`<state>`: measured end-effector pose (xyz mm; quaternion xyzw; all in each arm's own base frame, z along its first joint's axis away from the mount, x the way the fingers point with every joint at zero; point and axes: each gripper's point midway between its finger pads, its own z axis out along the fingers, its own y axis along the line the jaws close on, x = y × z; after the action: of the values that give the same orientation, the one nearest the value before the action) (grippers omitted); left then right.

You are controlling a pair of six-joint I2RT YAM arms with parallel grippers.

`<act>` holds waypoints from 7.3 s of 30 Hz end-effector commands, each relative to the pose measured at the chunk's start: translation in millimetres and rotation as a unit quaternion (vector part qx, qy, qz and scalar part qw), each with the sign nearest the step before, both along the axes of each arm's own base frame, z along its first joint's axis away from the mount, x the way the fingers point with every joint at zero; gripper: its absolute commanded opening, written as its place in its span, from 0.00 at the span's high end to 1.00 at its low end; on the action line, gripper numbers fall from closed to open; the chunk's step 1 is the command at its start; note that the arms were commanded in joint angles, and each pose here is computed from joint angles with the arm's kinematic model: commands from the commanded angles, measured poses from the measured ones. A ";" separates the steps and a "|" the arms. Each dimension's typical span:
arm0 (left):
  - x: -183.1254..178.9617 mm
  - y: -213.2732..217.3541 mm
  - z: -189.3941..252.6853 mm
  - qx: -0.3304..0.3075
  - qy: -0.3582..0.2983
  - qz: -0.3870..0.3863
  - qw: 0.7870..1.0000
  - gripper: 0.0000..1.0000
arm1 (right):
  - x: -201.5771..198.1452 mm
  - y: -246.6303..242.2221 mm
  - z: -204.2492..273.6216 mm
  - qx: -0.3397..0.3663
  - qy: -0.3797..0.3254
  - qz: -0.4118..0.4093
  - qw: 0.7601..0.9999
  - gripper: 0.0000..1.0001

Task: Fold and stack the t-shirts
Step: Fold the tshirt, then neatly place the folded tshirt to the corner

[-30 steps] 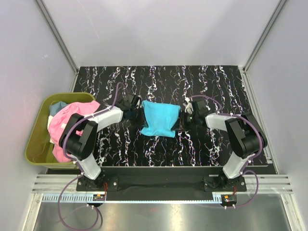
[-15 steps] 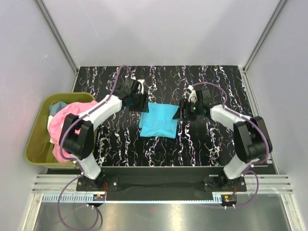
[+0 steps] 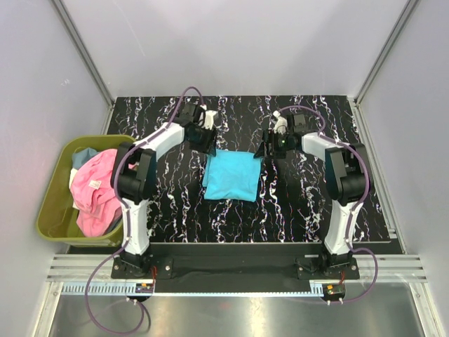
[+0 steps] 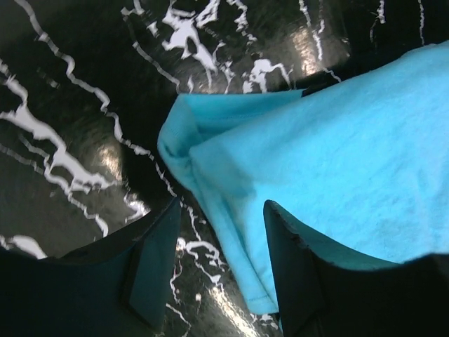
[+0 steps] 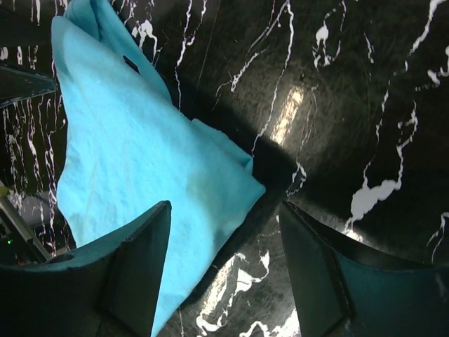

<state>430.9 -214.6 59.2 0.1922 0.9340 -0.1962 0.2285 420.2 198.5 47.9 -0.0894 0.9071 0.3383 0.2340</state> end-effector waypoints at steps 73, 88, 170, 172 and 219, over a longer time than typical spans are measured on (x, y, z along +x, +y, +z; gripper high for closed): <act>5.1 -32.7 130.7 -0.188 -0.104 0.087 0.973 0.47 | 26.4 46.8 96.4 0.138 -0.003 -0.026 0.990 0.94; -71.7 -13.3 -43.4 -0.059 0.110 0.183 0.975 0.52 | -68.7 94.6 -25.4 0.174 0.204 0.080 0.960 1.00; -103.4 -80.2 -13.5 -0.131 0.069 0.107 0.983 0.53 | 65.4 55.7 -18.5 0.109 0.088 -0.178 0.974 0.29; -104.9 -78.3 -17.6 -0.121 0.071 0.108 0.984 0.53 | 69.5 58.1 -18.1 0.122 0.079 -0.171 0.974 0.33; -138.8 9.1 193.7 -0.160 -0.144 0.096 0.972 0.44 | 49.9 48.2 -6.8 0.133 0.057 -0.015 0.989 0.31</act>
<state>294.7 -214.8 265.5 0.0828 0.8616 -0.3010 0.4003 483.4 255.3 38.6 -0.0005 0.8554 0.4772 0.2014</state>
